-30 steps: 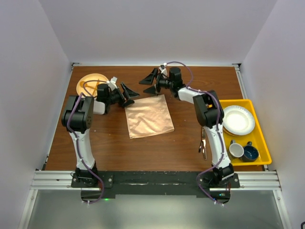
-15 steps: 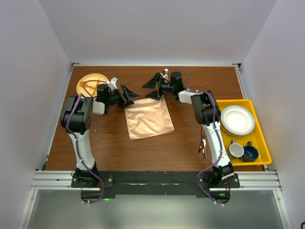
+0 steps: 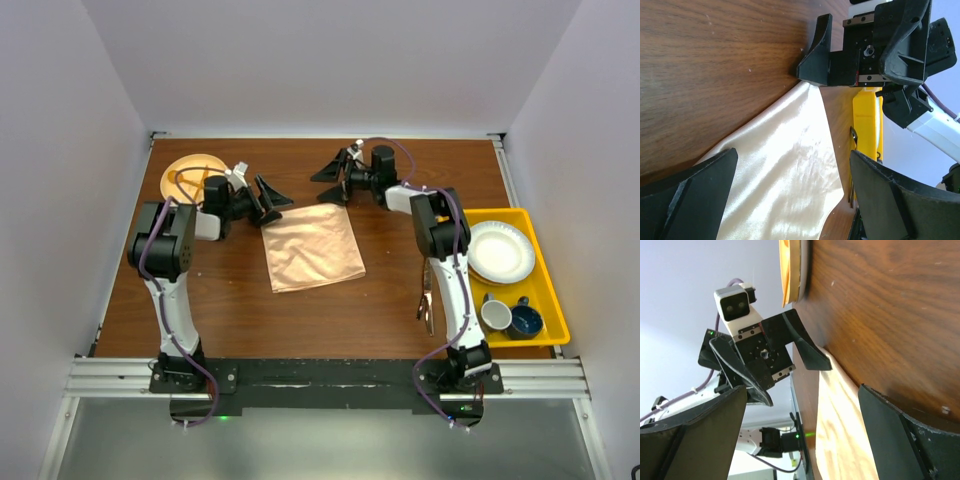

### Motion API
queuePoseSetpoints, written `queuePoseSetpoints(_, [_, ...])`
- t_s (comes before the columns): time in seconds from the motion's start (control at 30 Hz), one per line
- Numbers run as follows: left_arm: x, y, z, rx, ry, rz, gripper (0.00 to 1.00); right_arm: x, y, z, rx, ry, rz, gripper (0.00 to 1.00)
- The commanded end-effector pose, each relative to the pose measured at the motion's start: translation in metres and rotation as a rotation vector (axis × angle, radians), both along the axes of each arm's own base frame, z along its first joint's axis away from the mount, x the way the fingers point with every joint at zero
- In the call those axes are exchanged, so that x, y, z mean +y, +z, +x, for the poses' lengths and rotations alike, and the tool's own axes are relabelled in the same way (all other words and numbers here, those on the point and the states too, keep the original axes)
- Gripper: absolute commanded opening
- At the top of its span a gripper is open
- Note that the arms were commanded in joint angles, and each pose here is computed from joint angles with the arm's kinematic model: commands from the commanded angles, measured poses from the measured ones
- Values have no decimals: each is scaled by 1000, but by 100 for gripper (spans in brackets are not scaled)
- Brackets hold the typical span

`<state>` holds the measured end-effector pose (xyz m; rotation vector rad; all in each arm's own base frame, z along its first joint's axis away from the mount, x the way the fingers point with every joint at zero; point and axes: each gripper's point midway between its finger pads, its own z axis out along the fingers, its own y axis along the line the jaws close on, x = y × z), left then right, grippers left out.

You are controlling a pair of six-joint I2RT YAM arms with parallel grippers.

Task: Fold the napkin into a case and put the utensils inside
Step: Smooth out the square-folded napkin at the center of the board.

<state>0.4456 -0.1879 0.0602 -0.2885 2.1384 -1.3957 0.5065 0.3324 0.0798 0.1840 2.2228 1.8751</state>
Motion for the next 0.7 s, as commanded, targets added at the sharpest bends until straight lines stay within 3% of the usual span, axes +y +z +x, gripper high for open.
queuePoseSetpoints(0.0, [-22, 64, 0, -160, -81, -30, 100, 7, 106, -12, -265, 105, 34, 98])
queuePoseSetpoints(0.07, [-24, 90, 6, -238, -98, -7, 100, 1, 125, -28, -255, 125, -20, 98])
queuePoseSetpoints(0.1, [-23, 104, 6, -280, -103, 15, 100, -3, 121, -34, -331, 149, -70, 98])
queuePoseSetpoints(0.13, [-20, 101, 4, -253, -106, 43, 100, -9, 128, -52, -283, 168, -113, 98])
queuePoseSetpoints(0.2, [-17, 110, 7, -317, -120, 90, 100, -15, 113, -75, -291, 207, -171, 98])
queuePoseSetpoints(0.33, [-21, 103, -7, -340, -189, 163, 100, -34, 89, -133, -181, 289, -273, 98])
queuePoseSetpoints(0.4, [-25, 104, -19, -443, -253, 260, 100, -47, 72, -156, -205, 359, -330, 98])
queuePoseSetpoints(0.43, [-25, 98, -28, -440, -283, 296, 100, -54, 62, -173, -135, 392, -367, 98])
queuePoseSetpoints(0.57, [-29, 80, -58, -612, -438, 454, 100, -72, 30, -202, -98, 458, -429, 98])
queuePoseSetpoints(0.67, [-39, 62, -75, -656, -550, 533, 100, -74, 13, -211, -64, 469, -428, 98])
